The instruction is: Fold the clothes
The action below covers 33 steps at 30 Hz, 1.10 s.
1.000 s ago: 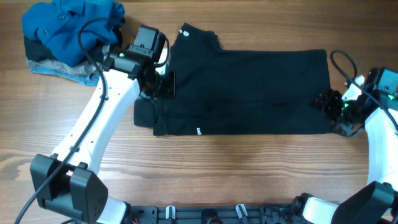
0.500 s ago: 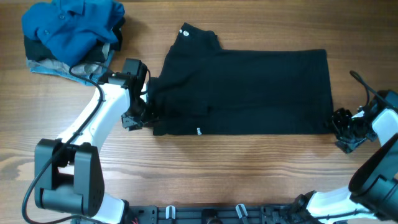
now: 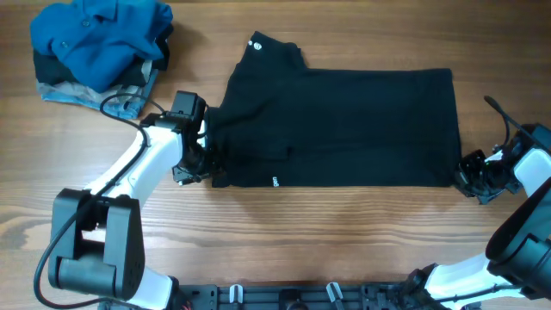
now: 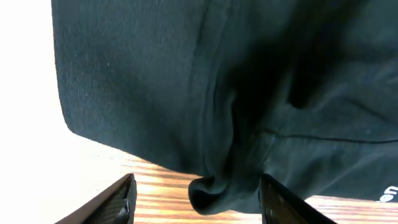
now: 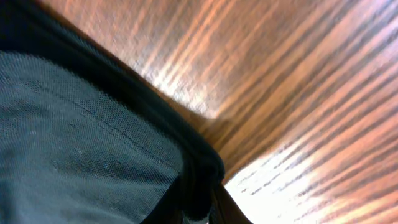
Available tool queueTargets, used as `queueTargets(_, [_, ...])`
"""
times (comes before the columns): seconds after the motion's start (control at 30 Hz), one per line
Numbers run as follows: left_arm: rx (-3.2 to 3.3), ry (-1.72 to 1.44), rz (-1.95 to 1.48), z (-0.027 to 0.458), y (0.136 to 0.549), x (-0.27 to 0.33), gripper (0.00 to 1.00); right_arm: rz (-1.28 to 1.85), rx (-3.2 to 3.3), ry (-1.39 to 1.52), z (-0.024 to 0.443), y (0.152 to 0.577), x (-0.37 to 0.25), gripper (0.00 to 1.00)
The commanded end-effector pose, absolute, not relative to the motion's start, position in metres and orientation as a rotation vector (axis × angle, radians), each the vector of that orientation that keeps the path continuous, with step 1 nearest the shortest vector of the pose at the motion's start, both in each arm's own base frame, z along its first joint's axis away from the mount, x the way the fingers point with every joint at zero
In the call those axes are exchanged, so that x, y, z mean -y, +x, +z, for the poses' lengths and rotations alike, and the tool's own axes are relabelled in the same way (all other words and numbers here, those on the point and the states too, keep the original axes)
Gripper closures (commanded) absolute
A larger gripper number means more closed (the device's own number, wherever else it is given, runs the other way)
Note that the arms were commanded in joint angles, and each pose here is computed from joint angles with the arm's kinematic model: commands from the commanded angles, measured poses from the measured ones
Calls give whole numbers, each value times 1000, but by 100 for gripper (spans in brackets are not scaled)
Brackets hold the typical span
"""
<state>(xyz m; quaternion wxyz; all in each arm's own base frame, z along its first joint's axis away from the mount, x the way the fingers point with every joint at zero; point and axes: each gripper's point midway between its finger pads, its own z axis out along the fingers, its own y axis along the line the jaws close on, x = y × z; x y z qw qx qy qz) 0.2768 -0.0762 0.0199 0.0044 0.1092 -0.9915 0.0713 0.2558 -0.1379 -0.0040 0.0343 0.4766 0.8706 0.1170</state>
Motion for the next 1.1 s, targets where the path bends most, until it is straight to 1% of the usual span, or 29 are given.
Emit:
queueTargets(0.0, [3075, 359, 237, 14, 271, 78, 37, 381, -2684, 1475, -3, 256, 135, 87])
queueTargets(0.07, [3085, 358, 261, 13, 273, 80, 37, 377, -2676, 1467, 0, 257, 135, 87])
queueTargets(0.2, [3092, 403, 323, 6, 276, 86, 42, 375, -2670, 1463, 3, 257, 135, 87])
queueTargets(0.37, [3073, 434, 319, -9, 264, 84, 57, 377, -2677, 1468, 3, 255, 134, 87])
queueTargets(0.4, [3059, 434, 308, -13, 258, 83, 71, 379, -2682, 1474, 3, 254, 133, 87])
queueTargets(0.47, [3049, 437, 274, -15, 253, 79, 94, 383, -2692, 1482, 3, 251, 131, 88])
queueTargets(0.5, [3042, 438, 264, -15, 251, 78, 96, 381, -2698, 1487, 3, 249, 131, 89])
queueTargets(0.6, [3005, 467, 192, -15, 241, 66, 96, 352, -2733, 1520, 2, 239, 129, 92])
queueTargets(0.7, [2949, 535, 106, -9, 230, 46, 96, 247, -2782, 1588, 2, 220, 131, 95])
queueTargets(0.83, [2865, 647, 79, 4, 220, 25, 96, 146, -2836, 1661, 4, 198, 130, 96])
queueTargets(0.9, [2820, 695, 72, 10, 213, 17, 96, 146, -2876, 1682, 8, 188, 124, 96])
queueTargets(0.97, [2774, 733, 65, 14, 205, 11, 96, 155, -2901, 1700, 10, 182, 119, 94])
queueTargets(1.07, [2717, 777, 58, 17, 195, 4, 96, 161, -2926, 1700, 13, 177, 116, 83])
